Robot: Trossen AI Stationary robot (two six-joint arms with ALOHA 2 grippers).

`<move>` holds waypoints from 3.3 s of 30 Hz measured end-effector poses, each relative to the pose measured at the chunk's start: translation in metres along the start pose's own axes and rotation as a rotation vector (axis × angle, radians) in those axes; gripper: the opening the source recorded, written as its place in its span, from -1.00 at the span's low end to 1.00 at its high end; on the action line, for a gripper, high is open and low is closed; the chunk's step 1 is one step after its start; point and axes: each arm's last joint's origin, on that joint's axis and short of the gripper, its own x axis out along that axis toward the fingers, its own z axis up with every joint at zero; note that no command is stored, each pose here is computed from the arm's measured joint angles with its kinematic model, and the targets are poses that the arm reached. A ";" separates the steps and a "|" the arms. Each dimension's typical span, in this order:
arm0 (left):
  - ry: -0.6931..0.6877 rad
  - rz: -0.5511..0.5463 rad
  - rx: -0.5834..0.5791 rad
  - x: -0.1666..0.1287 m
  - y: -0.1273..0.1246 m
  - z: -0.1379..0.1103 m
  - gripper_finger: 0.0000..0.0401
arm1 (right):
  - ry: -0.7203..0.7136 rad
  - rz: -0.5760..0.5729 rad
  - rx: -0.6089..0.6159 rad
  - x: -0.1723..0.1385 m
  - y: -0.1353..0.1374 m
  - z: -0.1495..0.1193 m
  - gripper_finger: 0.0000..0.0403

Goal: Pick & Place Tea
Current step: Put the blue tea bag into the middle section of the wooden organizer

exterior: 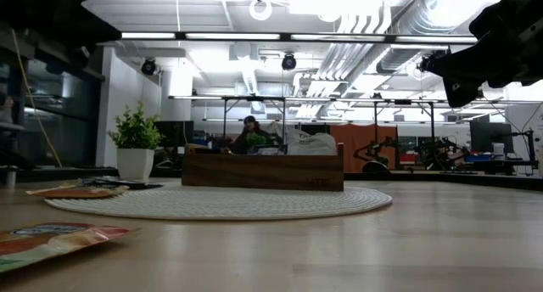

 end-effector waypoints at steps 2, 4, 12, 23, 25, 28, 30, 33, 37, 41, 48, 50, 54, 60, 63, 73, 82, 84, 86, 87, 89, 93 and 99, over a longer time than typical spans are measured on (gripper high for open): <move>0.049 0.042 -0.037 0.000 -0.001 0.004 -1.00 | 0.000 0.000 0.000 0.000 0.000 0.000 -0.94; 0.084 0.073 -0.110 0.004 -0.002 0.009 -1.00 | 0.000 0.000 0.000 0.000 0.000 0.000 -0.94; 0.284 0.150 -0.363 0.025 -0.010 0.018 -1.00 | 0.000 0.000 0.000 0.000 0.000 0.000 -0.94; 0.690 0.515 -0.379 0.050 -0.014 0.027 -1.00 | 0.000 0.000 0.000 0.000 0.000 0.000 -0.94; 0.724 0.565 -0.344 0.058 -0.015 0.028 -1.00 | 0.000 0.000 0.000 0.000 0.000 0.000 -0.94; 0.782 0.569 -0.254 0.070 -0.016 0.028 -1.00 | 0.000 0.000 0.000 0.000 0.000 0.000 -0.94; 0.829 0.557 -0.196 0.080 -0.016 0.024 -1.00 | 0.000 0.000 0.000 0.000 0.000 0.000 -0.94; 0.911 0.514 -0.157 0.097 -0.018 0.015 -1.00 | 0.000 0.000 0.000 0.000 0.000 0.000 -0.94; 0.990 0.469 -0.083 0.113 -0.025 0.002 -1.00 | -0.001 0.000 0.000 0.000 0.000 0.000 -0.94; 0.965 0.421 -0.010 0.120 -0.039 -0.004 -1.00 | -0.001 0.000 0.000 0.000 0.000 0.000 -0.94; 0.935 0.433 0.118 0.112 -0.054 -0.018 -1.00 | -0.004 0.000 0.000 0.000 0.000 0.000 -0.94; 0.935 0.443 0.094 0.109 -0.057 -0.024 -1.00 | -0.005 0.000 0.001 0.000 0.000 0.000 -0.94; 0.899 0.485 0.086 0.108 -0.066 -0.032 -1.00 | -0.004 0.000 0.000 0.000 0.000 0.000 -0.94; 0.862 0.483 -0.018 0.104 -0.081 -0.039 -1.00 | -0.005 0.000 0.000 0.000 0.000 0.001 -0.94; 0.790 0.576 -0.112 0.100 -0.082 -0.040 -1.00 | -0.005 0.000 0.001 0.000 0.000 0.001 -0.94; 0.746 0.692 -0.472 0.085 -0.062 -0.067 -1.00 | -0.007 0.000 0.000 0.000 0.000 0.001 -0.94; 0.604 0.611 -0.751 0.066 -0.046 -0.072 -0.59 | -0.008 0.001 0.000 0.000 0.000 0.001 -0.94; 0.564 0.610 -0.787 0.063 -0.045 -0.069 -0.39 | -0.008 0.001 0.001 0.000 0.000 0.001 -0.94; 0.518 0.613 -0.828 0.062 -0.043 -0.067 -0.19 | -0.008 0.001 0.001 0.000 0.000 0.001 -0.94; 0.490 0.621 -0.856 0.061 -0.043 -0.065 -0.09 | -0.009 0.001 0.001 0.000 0.000 0.001 -0.94; 0.434 0.646 -0.912 0.060 -0.041 -0.063 0.09 | -0.009 0.001 0.001 0.000 0.000 0.001 -0.94; 0.408 0.681 -0.981 0.063 -0.034 -0.060 0.32 | -0.010 0.002 0.000 0.000 0.000 0.001 -0.94; 0.407 0.668 -1.025 0.077 -0.027 -0.055 0.37 | -0.011 0.001 0.001 0.000 0.000 0.001 -0.94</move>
